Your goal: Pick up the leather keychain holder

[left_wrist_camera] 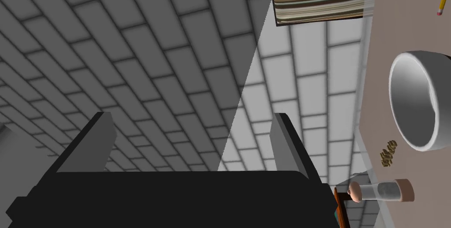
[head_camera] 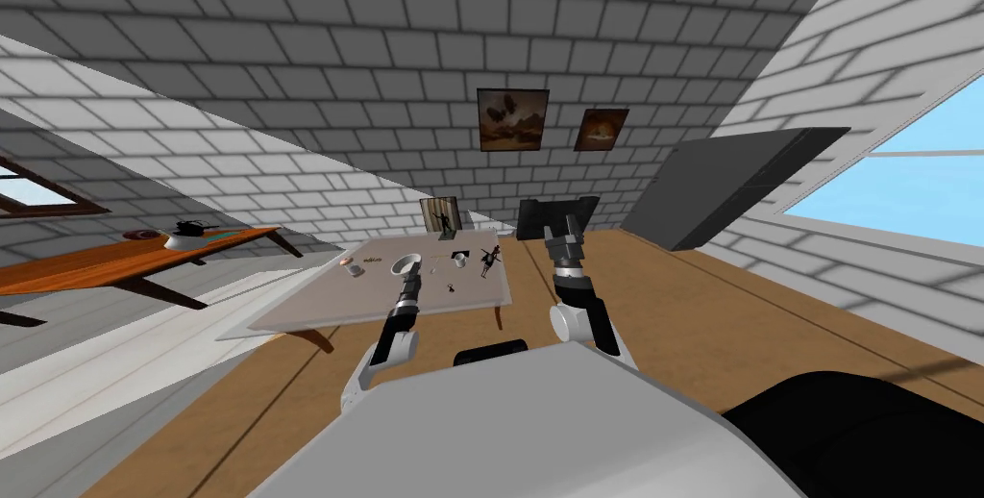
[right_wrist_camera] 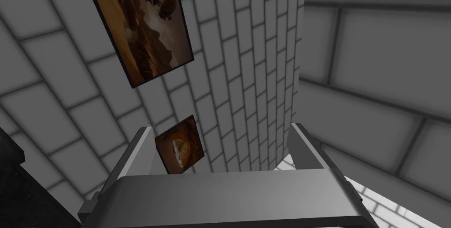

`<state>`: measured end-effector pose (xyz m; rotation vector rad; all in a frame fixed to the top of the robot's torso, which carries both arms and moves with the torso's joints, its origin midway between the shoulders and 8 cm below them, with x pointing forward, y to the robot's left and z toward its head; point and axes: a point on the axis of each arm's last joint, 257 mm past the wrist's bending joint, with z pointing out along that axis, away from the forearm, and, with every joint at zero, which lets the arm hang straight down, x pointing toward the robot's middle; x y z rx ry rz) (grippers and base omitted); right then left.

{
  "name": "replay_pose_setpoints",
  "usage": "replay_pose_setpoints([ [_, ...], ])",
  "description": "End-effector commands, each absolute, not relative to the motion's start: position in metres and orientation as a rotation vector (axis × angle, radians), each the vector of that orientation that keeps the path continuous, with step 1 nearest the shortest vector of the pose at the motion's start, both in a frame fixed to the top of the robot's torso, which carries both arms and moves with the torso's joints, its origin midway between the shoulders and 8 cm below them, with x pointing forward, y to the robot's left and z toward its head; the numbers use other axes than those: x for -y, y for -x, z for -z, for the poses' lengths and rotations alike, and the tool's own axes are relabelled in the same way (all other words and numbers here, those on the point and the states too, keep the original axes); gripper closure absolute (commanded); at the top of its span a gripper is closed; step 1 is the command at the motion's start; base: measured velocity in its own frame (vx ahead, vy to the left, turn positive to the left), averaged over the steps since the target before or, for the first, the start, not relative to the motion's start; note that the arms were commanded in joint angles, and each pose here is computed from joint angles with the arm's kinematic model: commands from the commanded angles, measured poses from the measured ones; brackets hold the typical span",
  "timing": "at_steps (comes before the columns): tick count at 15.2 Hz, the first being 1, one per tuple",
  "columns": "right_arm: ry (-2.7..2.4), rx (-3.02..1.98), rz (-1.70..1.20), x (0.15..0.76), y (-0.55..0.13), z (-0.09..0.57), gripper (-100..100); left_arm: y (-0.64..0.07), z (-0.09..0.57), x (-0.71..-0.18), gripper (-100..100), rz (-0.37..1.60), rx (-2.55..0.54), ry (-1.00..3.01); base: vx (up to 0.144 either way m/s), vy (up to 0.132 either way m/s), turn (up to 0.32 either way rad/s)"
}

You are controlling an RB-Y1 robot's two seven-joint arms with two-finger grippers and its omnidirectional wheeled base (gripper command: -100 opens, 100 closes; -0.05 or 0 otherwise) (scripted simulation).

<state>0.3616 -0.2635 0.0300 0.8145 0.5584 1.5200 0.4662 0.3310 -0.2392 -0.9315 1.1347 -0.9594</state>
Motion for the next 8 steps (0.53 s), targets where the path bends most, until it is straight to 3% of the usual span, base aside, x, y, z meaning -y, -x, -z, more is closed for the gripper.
replay_pose_setpoints([
  [1, -0.815, -0.558, -1.52, 0.263, -0.362, -0.03, 0, -0.468, 0.254, -0.335, -100, 0.931, -1.158, 0.943, 0.003, 0.049, -0.235],
  [2, -0.815, -0.558, -1.52, 0.263, -0.362, -0.03, 0, -0.468, 0.259, -0.336, -100, 0.926, -1.166, 0.95, -0.005, 0.046, -0.09],
  [3, -0.815, -0.558, -1.52, 0.264, -0.362, -0.03, 0, -0.474, 0.263, -0.339, -100, 0.903, -1.173, 0.942, -0.006, 0.062, -0.412],
  [5, -0.815, -0.558, -1.52, 0.264, -0.362, -0.03, 0, -0.471, 0.279, -0.341, -100, 0.888, -1.196, 0.965, -0.004, 0.06, -0.003],
  [8, -0.814, -0.558, -1.52, 0.264, -0.362, -0.03, 0, -0.48, 0.296, -0.347, -100, 0.834, -1.227, 0.966, -0.009, 0.07, -0.245],
])
